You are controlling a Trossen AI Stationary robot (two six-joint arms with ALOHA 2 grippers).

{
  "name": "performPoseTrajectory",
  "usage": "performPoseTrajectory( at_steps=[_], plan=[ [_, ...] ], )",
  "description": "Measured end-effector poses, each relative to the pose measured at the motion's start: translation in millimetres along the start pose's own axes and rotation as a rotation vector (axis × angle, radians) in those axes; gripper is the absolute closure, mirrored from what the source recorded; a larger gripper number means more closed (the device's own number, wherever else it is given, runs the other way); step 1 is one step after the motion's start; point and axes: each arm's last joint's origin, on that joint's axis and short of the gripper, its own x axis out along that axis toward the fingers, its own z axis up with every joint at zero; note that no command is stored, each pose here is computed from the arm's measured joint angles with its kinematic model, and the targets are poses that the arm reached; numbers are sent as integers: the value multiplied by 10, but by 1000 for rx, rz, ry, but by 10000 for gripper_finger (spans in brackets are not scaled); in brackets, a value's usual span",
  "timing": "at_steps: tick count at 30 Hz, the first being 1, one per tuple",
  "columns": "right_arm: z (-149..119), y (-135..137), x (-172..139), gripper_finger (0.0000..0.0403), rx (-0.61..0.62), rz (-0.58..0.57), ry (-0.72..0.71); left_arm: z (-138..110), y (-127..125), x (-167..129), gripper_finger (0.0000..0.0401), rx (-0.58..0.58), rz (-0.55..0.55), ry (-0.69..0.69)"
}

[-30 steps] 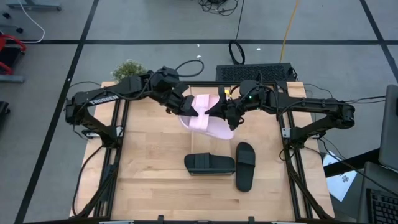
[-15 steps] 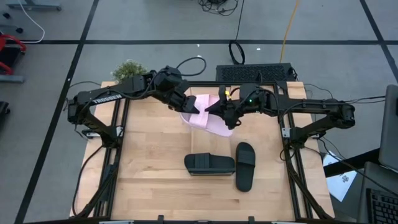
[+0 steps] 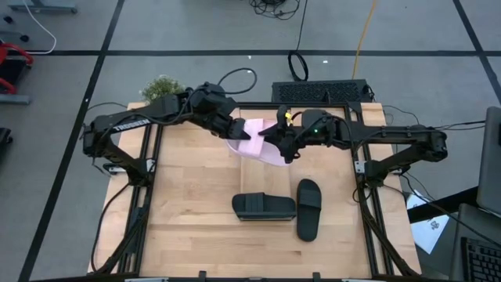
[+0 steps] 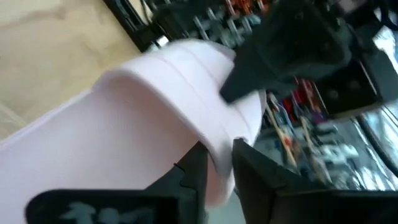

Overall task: Pick and place slides into the shelf
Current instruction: Put the pink slipper on the shelf

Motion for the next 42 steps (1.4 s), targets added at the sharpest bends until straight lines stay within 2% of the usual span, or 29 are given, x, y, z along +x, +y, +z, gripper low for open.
performPoseTrajectory(
  at_steps=[3, 11, 16, 20, 24, 28, 33, 38, 42],
  plan=[
    [27, 5, -38, 318, -14, -42, 79, -1, 1, -14, 401, -2, 8, -9],
    [69, 67, -202, 266, -45, -45, 232, -7, 16, -7, 401, -39, 48, -43],
    [74, 96, -373, 255, -21, -83, 378, -41, -2, 12, 401, -57, 91, -100],
    [72, 64, -547, 255, 22, -172, 489, -126, 31, 138, 401, -89, 101, -145],
    [71, 14, -735, 255, 74, -274, 565, -283, 237, 462, 401, -163, 60, -172],
    [51, -13, -908, 255, 130, -319, 590, -406, 467, 731, 401, -254, -79, -245],
    [22, -31, -1092, 255, 201, -337, 579, -560, 694, 883, 401, -342, -220, -353],
    [17, -46, -1168, 255, 242, -355, 564, -778, 945, 992, 401, -433, -146, -344],
    [18, -47, -1164, 255, 251, -357, 560, -801, 1010, 992, 401, -445, -138, -366]
  ],
)
